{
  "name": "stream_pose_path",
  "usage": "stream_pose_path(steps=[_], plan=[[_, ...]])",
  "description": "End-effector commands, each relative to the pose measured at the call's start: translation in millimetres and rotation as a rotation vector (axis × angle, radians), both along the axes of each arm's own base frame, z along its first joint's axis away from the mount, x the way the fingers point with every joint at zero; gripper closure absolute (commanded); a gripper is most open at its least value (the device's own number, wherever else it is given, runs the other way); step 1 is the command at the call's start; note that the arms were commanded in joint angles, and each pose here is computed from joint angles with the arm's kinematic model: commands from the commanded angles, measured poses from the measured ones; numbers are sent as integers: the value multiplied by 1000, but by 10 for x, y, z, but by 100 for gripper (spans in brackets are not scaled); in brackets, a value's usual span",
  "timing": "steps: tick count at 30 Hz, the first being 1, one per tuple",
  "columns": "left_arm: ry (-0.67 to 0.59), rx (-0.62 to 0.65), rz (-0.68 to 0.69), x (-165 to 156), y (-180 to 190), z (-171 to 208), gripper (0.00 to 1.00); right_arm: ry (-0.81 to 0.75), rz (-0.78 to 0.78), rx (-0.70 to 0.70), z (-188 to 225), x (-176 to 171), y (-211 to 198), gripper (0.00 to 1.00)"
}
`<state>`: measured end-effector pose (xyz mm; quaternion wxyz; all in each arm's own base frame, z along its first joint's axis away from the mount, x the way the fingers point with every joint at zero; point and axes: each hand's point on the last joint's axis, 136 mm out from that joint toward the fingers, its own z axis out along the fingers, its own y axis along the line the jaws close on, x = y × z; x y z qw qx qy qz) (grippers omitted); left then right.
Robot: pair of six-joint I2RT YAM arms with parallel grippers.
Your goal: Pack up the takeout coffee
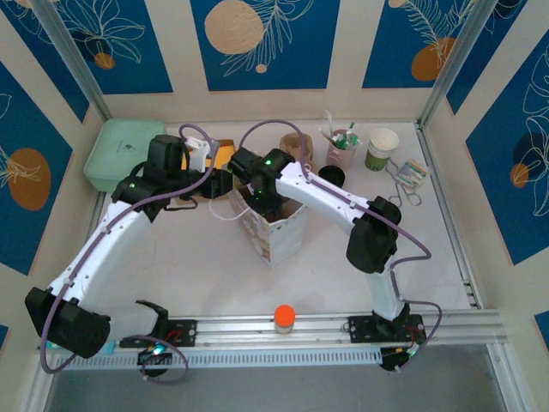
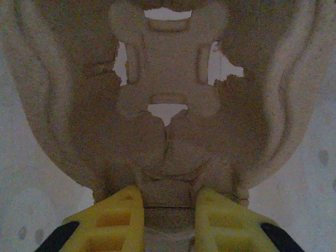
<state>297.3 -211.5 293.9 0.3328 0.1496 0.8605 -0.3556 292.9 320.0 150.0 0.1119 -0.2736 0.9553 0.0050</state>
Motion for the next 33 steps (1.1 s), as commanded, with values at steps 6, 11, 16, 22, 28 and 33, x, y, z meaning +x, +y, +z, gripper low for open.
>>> stream_pose_path(steps=[6, 11, 16, 22, 28, 33], plan=[[-41, -16, -4, -74, 4, 136, 72, 37, -17, 41, -130, -16, 13, 82], [-54, -19, 0, -93, 19, 195, 68, 46, -25, 45, -221, 3, 10, 82], [-65, -26, 3, -99, 24, 254, 63, 54, -31, 35, -324, -4, -11, 82], [-73, -29, 9, -96, 29, 294, 58, 61, -43, 34, -402, -17, -32, 77], [-79, -24, 17, -97, 49, 323, 50, 47, -40, 35, -276, -47, -36, 55], [-93, -10, 28, -98, 82, 362, 46, 15, -40, 45, -22, -74, -49, 46]])
